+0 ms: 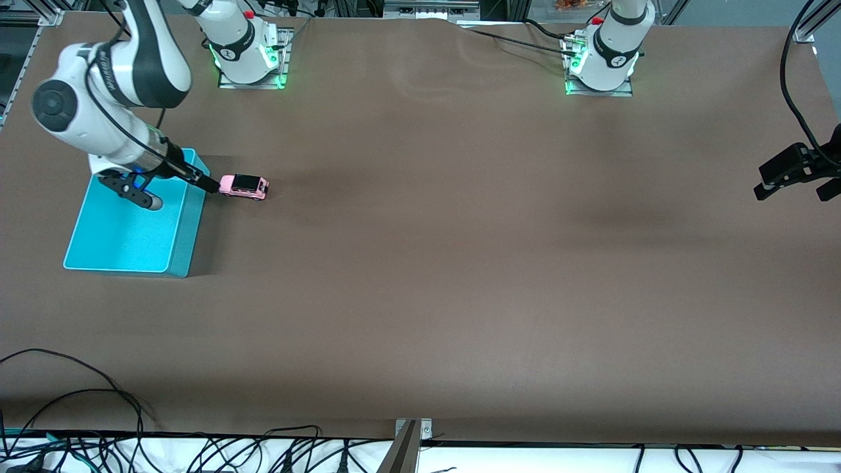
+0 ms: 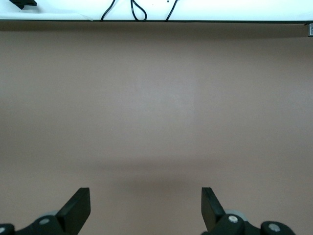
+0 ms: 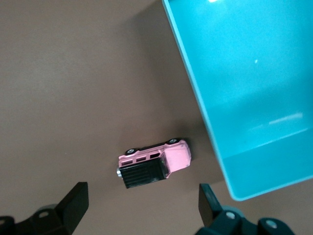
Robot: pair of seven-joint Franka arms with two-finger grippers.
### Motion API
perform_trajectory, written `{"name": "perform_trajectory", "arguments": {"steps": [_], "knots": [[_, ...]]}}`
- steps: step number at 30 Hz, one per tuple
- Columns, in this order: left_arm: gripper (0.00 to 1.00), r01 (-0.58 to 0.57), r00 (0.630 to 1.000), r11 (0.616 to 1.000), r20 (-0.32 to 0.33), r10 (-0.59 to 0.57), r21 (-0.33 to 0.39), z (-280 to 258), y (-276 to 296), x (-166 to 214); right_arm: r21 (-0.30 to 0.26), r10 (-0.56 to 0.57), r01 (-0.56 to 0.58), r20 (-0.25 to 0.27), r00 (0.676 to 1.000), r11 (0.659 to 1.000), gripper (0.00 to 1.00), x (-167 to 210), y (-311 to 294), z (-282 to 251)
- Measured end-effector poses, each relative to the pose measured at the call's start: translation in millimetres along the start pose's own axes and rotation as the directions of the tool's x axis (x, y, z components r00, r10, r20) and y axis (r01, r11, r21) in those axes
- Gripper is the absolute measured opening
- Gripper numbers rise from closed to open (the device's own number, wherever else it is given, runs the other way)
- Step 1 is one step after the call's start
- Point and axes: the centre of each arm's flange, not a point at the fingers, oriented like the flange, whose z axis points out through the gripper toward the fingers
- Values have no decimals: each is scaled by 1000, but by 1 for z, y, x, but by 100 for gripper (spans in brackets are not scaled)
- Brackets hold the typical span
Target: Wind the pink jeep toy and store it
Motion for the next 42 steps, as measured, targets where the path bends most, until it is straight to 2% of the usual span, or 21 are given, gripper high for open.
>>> {"name": "perform_trajectory", "arguments": {"steps": [6,12,19,22,27,31,35,42], "knots": [[100,5,1000,1000,6,-5,4,2,-2,-3,-7,180,-180,3,984,984,100,-8,-9,29],[100,8,1000,1000,10,-8,4,3,-4,-3,-21,352,-351,8,936,936,100,-19,-4,65],[100,10,1000,1000,21,-10,4,9,-5,-4,-52,562,-560,13,827,827,100,-25,3,92],[100,9,1000,1000,23,-9,4,10,-5,-4,-56,613,-612,11,790,789,100,-25,3,95],[100,3,1000,1000,23,-3,4,9,-6,-4,-61,704,-702,6,710,709,100,-25,3,100],[100,0,1000,1000,23,0,4,9,-6,-5,-68,745,-743,5,667,666,100,-24,4,112],[100,-1,1000,1000,23,1,4,9,-6,-5,-77,768,-765,7,641,639,100,-23,3,125],[100,-2,1000,1000,23,2,5,9,-6,-5,-95,772,-768,11,635,633,100,-23,3,143]]}}
